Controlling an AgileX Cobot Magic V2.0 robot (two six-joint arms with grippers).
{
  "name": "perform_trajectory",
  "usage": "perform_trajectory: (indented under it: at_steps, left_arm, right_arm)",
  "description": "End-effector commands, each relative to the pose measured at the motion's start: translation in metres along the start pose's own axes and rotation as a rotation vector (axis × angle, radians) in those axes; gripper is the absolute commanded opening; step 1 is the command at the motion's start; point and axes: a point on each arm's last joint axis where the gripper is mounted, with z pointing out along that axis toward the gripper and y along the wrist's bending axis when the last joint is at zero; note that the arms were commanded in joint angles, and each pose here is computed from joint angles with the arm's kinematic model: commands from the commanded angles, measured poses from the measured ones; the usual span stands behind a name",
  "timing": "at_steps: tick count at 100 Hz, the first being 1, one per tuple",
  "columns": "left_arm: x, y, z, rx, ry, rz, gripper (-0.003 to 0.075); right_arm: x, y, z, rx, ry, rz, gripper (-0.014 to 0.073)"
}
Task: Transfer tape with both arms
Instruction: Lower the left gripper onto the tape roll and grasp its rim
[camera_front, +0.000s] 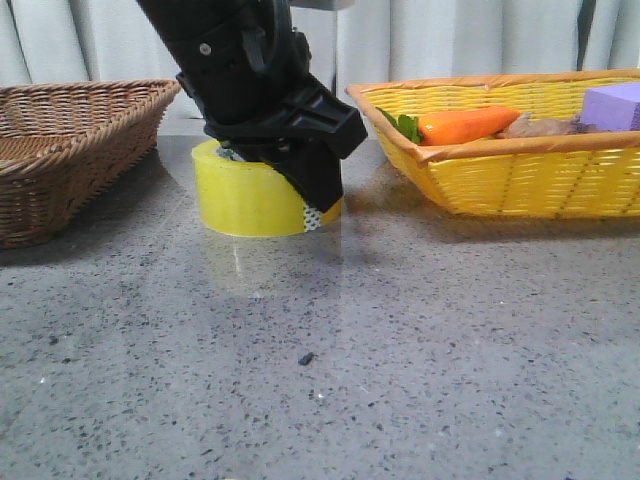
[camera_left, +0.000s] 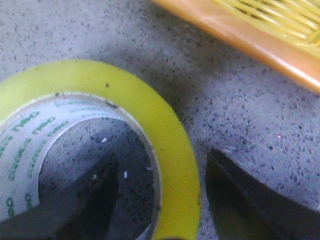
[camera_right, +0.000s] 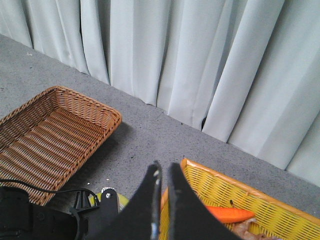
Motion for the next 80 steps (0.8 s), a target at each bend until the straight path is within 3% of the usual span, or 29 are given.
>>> perform_trajectory:
  at_steps: [1,16,35,54,80]
  left_arm:
    - [-0.02,0.003,-0.024,-0.017,-0.144,-0.01,0.0366]
    - [-0.02,0.003,-0.024,-0.017,-0.145,-0.01,0.0336]
    - [-0.02,0.003,-0.024,-0.017,-0.145,-0.01,0.0139]
    - [-0.02,0.003,-0.024,-0.017,-0.145,-0.01,0.0021]
    - [-0.023,0.006,-0.045,-0.054,-0.163,0.034,-0.002]
  right_arm:
    - [-0.002,-0.008,-0.018,0.029,-0.033,0.003,-0.0074]
    - [-0.002,-0.008,-0.018,0.029,-0.033,0.003,-0.0074]
    - [-0.002,-0.008,-0.018,0.029,-0.033,0.003,-0.0074]
    - [-0.002,-0.008,-0.018,0.029,-0.033,0.003,-0.0074]
    - [-0.002,-0.008,-0.018,0.029,-0.036,0.003,-0.0074]
